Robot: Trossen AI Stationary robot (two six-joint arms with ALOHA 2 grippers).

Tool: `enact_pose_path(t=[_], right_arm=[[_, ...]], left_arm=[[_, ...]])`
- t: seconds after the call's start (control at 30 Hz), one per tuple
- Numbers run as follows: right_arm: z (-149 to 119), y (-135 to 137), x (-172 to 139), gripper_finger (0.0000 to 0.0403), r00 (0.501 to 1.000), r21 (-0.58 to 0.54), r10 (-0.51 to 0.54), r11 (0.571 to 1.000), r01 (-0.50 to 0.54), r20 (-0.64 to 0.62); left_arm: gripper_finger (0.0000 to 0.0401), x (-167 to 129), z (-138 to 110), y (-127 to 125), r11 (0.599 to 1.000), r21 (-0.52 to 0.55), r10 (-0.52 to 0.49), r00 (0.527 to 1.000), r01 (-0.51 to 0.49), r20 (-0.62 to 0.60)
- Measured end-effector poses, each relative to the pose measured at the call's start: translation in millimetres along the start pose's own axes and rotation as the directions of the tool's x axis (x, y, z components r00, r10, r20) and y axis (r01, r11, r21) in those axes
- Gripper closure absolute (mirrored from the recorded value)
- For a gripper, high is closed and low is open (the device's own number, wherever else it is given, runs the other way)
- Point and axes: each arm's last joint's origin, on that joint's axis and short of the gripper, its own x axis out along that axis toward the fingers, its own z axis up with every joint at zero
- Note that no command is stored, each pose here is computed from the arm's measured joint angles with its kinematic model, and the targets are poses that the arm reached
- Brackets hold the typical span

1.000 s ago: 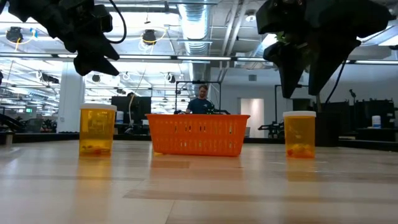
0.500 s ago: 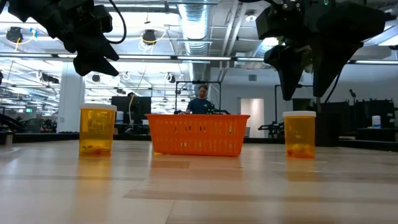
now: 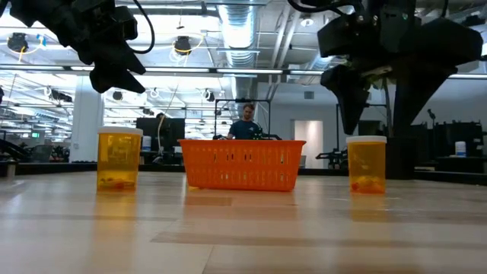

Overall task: Pick and place pill bottles into a basket
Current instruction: Put the orange pill bottle into the orange bin

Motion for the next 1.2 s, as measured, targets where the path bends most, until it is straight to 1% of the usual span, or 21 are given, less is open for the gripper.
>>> enact_pose_path(t=[0.1,0.33,0.43,0.67,0.8,0.87,0.93,1.0,1.2], right_arm=[[1.1,0.0,1.0,0.0019,1.0,-0.026,-0.001,1.0,0.001,0.006],[4.4,-0.3,14.1,0.0019,1.0,-0.066,0.006,0.998,-0.007,-0.021],[6.3,-2.9,14.6,0.0019,1.0,-0.061,0.003,0.998,-0.003,-0.002],[5.3,-10.5,16.9,0.0019,1.0,-0.064,0.001,0.998,-0.002,-0.015],[4.1,-10.5,22.7,0.0019,0.998,-0.057,0.05,0.997,-0.052,-0.045],[7.2,-10.2,25.1,0.0019,0.998,-0.058,0.054,0.997,-0.055,-0.029],[5.1,-9.6,25.8,0.0019,0.997,-0.056,0.057,0.997,-0.059,-0.047],[7.2,-9.8,25.2,0.002,0.998,-0.052,0.056,0.997,-0.058,-0.027],[6.0,-9.6,25.4,0.0023,0.998,-0.055,0.059,0.997,-0.061,-0.038]], left_arm=[[0.0165,0.0,-0.1,0.0,1.0,0.0,0.0,1.0,0.0,-0.001],[0.0165,0.0,-0.5,0.3,1.0,0.0,0.003,1.0,-0.003,-0.006],[0.0165,0.1,-1.4,0.6,1.0,-0.001,0.007,1.0,-0.007,-0.014],[0.0165,0.1,-1.5,0.7,1.0,-0.006,0.006,1.0,-0.006,-0.015],[0.0165,0.1,-1.5,0.6,1.0,-0.006,0.005,1.0,-0.005,-0.015],[0.0165,0.1,-1.5,0.6,1.0,-0.006,0.005,1.0,-0.005,-0.015],[0.0165,0.1,-1.4,0.6,1.0,-0.006,0.005,1.0,-0.005,-0.015],[0.0165,0.1,-1.4,0.6,1.0,-0.006,0.005,1.0,-0.005,-0.015],[0.0165,0.1,-1.4,0.6,1.0,-0.006,0.004,1.0,-0.004,-0.015]])
